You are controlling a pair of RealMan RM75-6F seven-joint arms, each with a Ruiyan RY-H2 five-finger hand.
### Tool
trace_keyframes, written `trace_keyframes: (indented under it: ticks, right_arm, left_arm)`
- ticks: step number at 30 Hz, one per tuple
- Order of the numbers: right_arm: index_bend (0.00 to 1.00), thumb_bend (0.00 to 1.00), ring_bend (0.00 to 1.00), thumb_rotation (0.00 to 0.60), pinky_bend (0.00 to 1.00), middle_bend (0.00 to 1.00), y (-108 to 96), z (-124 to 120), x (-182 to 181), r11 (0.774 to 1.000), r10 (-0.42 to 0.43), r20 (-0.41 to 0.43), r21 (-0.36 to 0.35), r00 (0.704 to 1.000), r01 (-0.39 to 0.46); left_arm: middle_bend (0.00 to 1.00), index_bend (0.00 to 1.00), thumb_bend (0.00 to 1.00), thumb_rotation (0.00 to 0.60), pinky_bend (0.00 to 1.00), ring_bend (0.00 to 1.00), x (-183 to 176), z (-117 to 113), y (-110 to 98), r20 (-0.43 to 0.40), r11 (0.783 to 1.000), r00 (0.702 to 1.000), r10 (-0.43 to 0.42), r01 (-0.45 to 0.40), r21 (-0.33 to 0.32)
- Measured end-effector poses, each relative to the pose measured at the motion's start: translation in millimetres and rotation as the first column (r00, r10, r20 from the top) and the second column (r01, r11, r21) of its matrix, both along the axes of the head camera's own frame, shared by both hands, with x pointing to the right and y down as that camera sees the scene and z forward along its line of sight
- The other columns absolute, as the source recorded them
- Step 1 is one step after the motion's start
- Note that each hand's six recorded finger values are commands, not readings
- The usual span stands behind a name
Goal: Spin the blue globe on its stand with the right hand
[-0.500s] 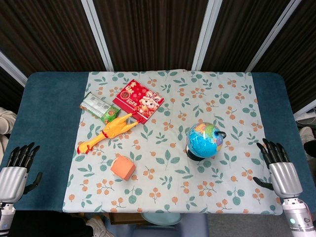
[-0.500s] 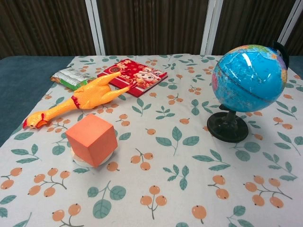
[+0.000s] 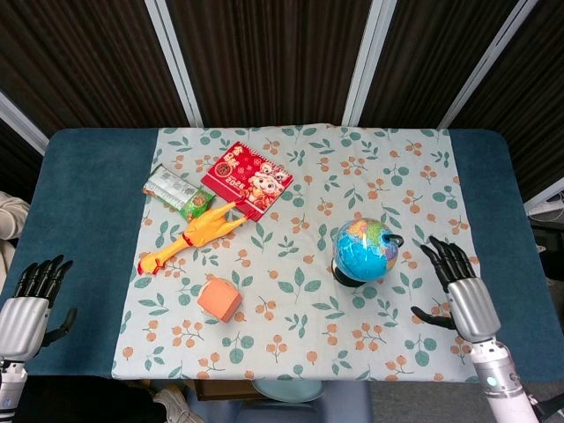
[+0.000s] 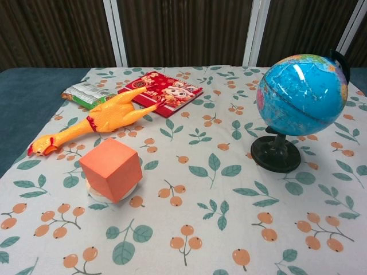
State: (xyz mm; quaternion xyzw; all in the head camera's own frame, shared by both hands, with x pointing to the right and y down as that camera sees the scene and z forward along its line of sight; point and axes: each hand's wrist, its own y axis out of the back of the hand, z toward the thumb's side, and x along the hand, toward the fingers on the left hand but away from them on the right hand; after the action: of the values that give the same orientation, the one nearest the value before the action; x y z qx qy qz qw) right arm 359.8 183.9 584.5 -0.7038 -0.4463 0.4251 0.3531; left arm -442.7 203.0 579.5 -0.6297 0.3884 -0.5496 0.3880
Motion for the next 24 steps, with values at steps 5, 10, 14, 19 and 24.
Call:
trace_keyframes:
  ticks: [5,10,14,19,24]
  right_arm:
    - [0.00,0.16,0.00,0.600,0.00,0.00,-26.8,-3.0,-48.4,0.999,-0.029,0.122,0.031,0.992,0.026]
    - [0.00,0.15,0.00,0.600,0.00,0.00,-40.0,-1.7,-81.2,0.998,-0.044,0.152,0.058,0.987,0.036]
    - [0.00,0.15,0.00,0.600,0.00,0.00,-47.9,3.2,-99.0,0.998,-0.041,0.160,0.052,0.986,0.033]
    - [0.00,0.15,0.00,0.600,0.00,0.00,-57.9,9.0,-104.6,0.999,-0.013,0.151,0.049,0.988,0.006]
    - [0.00,0.15,0.00,0.600,0.00,0.00,-63.0,15.6,-98.1,0.999,0.010,0.128,0.034,0.992,-0.015]
  left_arm:
    - [0.00,0.03,0.42,0.600,0.00,0.00,-0.6,-0.5,-0.1,-0.008,1.000,1.000,0.008,-0.009,-0.009]
    - [0.00,0.03,0.42,0.600,0.00,0.00,-3.8,-3.1,1.0,-0.014,1.000,1.000,-0.003,0.003,-0.017]
    - [0.00,0.03,0.42,0.600,0.00,0.00,-3.1,-6.3,1.0,-0.021,1.000,1.000,0.001,-0.001,-0.003]
    - [0.00,0.03,0.42,0.600,0.00,0.00,-5.2,-6.8,2.5,-0.019,1.000,1.000,-0.003,0.003,-0.005]
    - [0.00,0.03,0.41,0.600,0.00,0.00,-5.7,-6.7,2.3,-0.017,1.000,1.000,-0.006,0.006,-0.010]
